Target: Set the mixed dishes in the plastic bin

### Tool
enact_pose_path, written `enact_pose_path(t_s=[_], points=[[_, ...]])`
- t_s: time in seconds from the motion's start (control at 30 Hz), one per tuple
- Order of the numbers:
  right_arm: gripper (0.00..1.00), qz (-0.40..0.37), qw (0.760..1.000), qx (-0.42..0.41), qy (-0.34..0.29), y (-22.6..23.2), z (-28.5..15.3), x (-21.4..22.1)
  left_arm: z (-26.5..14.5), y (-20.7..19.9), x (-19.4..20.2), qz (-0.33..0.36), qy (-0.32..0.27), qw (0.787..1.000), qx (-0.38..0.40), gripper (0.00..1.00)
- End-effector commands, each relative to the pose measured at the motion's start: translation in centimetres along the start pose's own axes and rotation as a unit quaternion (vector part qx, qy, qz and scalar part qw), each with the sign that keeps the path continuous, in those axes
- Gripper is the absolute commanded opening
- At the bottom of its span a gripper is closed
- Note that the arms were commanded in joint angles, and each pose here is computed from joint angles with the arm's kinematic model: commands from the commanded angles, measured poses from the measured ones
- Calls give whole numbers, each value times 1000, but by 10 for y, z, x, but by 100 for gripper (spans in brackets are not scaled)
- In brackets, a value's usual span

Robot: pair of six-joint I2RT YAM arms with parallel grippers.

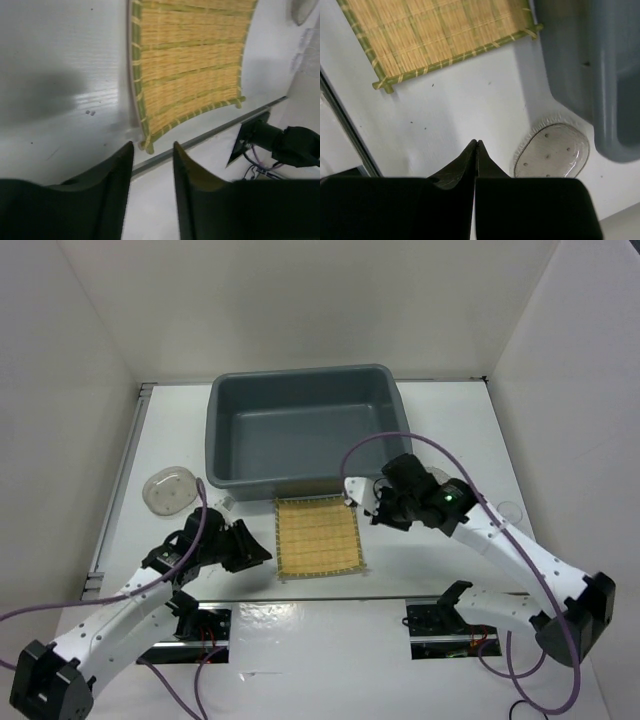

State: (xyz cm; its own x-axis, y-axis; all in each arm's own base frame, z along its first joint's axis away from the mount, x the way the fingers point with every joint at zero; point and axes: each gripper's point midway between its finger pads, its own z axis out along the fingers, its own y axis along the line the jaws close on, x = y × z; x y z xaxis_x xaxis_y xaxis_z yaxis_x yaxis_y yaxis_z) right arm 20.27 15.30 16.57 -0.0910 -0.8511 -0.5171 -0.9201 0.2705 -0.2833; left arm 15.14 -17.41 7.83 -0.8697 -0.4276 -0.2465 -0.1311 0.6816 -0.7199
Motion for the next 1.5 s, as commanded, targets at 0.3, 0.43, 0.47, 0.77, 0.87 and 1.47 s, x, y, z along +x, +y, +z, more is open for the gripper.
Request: enact_pose_path(t_s=[0.3,0.43,0.47,0.77,0.87,1.47], points=[[0,-141,989,24,45,1,61,-43,51,17,-22,2,-16,999,-45,97],[0,-160,985,-3,70,17,79,-31,72,23,-22,18,20,998,-64,100],[0,-161,984,-5,74,20,82,-26,78,14,-25,24,28,998,-51,100],[0,-126,990,-37,60,40,98,-25,98,28,-14,31,57,996,-64,100],[0,-120,988,-61,75,50,108,-16,92,23,-17,34,47,996,-61,100],[0,-93,974,-145,145,97,117,42,87,6,-7,55,65,996,3,100]])
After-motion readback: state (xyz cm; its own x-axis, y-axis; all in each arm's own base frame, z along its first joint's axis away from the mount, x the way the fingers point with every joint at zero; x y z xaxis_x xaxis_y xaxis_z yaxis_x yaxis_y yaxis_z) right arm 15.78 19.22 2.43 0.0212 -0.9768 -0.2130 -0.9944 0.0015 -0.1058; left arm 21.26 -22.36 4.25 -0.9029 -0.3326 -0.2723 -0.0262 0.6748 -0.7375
